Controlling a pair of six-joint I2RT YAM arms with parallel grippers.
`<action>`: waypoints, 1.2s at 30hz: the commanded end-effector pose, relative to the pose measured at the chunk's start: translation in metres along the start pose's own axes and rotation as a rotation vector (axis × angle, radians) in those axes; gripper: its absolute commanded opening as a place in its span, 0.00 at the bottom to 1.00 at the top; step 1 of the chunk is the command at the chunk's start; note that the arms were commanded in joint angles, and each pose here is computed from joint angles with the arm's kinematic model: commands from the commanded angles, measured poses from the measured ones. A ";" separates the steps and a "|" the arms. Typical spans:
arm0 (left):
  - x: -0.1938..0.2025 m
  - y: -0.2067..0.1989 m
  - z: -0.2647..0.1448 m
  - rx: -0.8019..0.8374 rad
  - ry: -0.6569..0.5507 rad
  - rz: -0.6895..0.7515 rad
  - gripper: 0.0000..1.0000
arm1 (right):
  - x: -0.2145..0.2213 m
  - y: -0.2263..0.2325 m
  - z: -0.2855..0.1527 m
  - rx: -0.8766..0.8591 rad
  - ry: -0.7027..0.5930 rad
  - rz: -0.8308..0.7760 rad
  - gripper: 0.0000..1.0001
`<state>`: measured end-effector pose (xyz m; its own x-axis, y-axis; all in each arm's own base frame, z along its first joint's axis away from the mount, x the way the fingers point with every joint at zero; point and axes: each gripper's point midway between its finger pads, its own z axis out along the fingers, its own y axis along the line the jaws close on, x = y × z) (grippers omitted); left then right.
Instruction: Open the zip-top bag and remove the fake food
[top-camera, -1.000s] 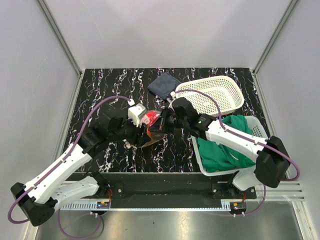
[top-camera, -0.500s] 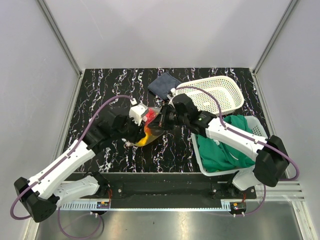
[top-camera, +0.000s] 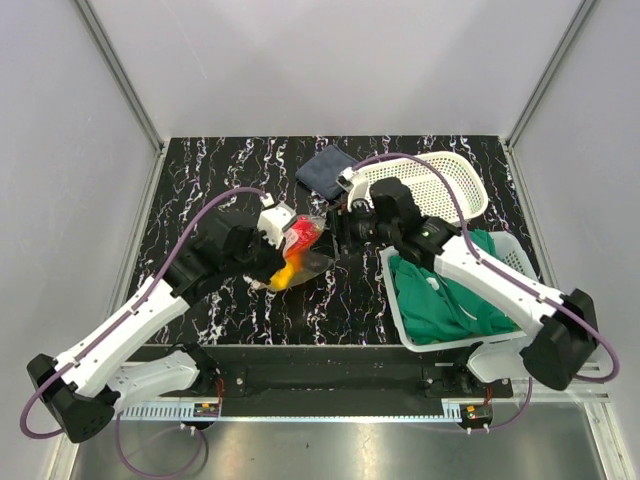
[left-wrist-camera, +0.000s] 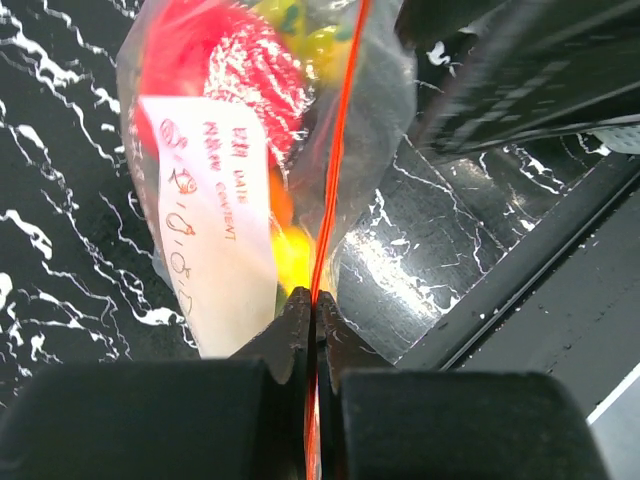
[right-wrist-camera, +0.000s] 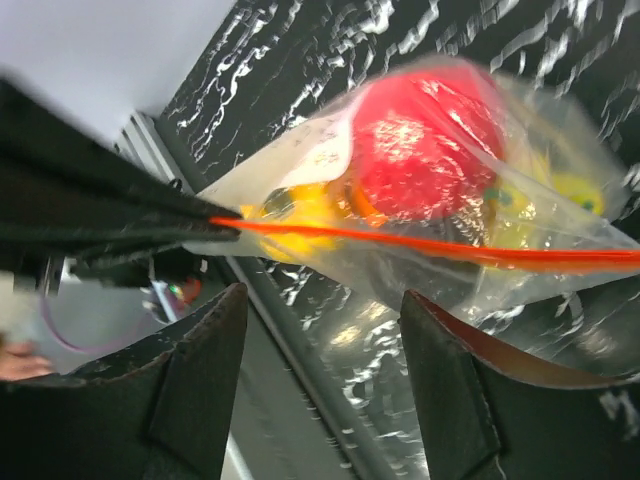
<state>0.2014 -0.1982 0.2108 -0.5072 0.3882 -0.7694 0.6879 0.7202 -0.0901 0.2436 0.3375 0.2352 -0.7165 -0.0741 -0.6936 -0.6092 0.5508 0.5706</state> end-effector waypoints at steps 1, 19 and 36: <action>-0.035 -0.015 -0.017 0.075 -0.107 0.048 0.00 | -0.022 0.026 -0.028 -0.130 -0.116 -0.409 0.71; -0.044 -0.032 -0.033 0.175 -0.166 0.132 0.00 | 0.007 0.060 0.010 -0.664 -0.136 -1.000 0.75; -0.041 -0.043 -0.034 0.246 -0.151 0.157 0.00 | -0.011 0.069 0.009 -0.608 -0.165 -1.123 0.72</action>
<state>0.1766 -0.2122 0.2326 -0.4093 0.4309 -0.8042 0.8188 0.5623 -0.1155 0.2115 0.3780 0.2465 0.2139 -0.1785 -0.9604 -0.9622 -0.2082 -0.1756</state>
